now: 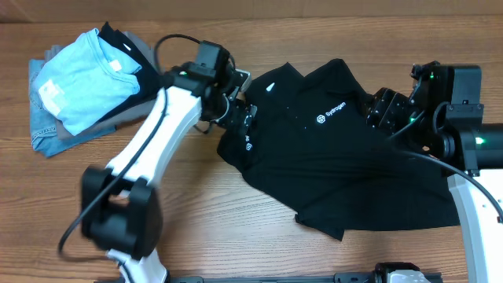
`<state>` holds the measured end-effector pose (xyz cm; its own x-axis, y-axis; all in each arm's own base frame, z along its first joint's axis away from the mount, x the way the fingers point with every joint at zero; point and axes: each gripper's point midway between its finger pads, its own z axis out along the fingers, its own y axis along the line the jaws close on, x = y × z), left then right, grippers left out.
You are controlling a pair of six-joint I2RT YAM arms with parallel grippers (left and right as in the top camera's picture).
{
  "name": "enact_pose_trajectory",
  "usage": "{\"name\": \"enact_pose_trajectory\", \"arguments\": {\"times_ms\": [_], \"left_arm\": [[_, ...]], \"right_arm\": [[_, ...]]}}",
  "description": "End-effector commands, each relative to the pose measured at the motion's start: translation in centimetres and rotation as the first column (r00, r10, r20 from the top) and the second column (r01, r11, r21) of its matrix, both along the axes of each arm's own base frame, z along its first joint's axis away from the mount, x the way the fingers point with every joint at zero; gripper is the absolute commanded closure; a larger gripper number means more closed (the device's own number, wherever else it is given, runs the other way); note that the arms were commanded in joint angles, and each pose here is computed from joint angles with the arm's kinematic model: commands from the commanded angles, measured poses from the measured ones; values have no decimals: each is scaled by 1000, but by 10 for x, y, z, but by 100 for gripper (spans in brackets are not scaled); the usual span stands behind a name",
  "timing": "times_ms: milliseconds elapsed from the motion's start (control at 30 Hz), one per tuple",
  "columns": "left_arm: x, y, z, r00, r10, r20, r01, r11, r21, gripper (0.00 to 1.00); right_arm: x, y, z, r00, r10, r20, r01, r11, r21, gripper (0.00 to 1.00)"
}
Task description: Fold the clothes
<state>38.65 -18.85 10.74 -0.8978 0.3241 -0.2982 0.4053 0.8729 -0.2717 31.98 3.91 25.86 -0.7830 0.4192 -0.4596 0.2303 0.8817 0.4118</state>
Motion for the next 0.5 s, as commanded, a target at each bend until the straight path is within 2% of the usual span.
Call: {"name": "enact_pose_trajectory", "arguments": {"times_ms": [0, 233, 367, 400, 467], "left_arm": [[17, -9, -28, 1000, 28, -10, -28, 1000, 4, 14], [44, -16, -74, 999, 31, 30, -32, 999, 36, 17], [51, -23, -91, 999, 22, 42, -23, 999, 34, 30], [52, -23, -96, 999, 22, 42, -23, 999, 41, 40], [52, -20, -108, 999, 26, 37, -29, 997, 69, 53]], "right_arm": [[-2, -4, 7, 1000, 6, 18, -6, 1000, -25, 28], [-10, -4, 1, 1000, 24, -17, -25, 999, -40, 28], [-14, -6, -3, 999, 20, -41, -22, 999, -48, 28], [-15, -6, -3, 999, 18, -45, -20, 999, -50, 29], [-16, -6, -4, 999, 18, -50, -20, 999, -51, 30]]}}
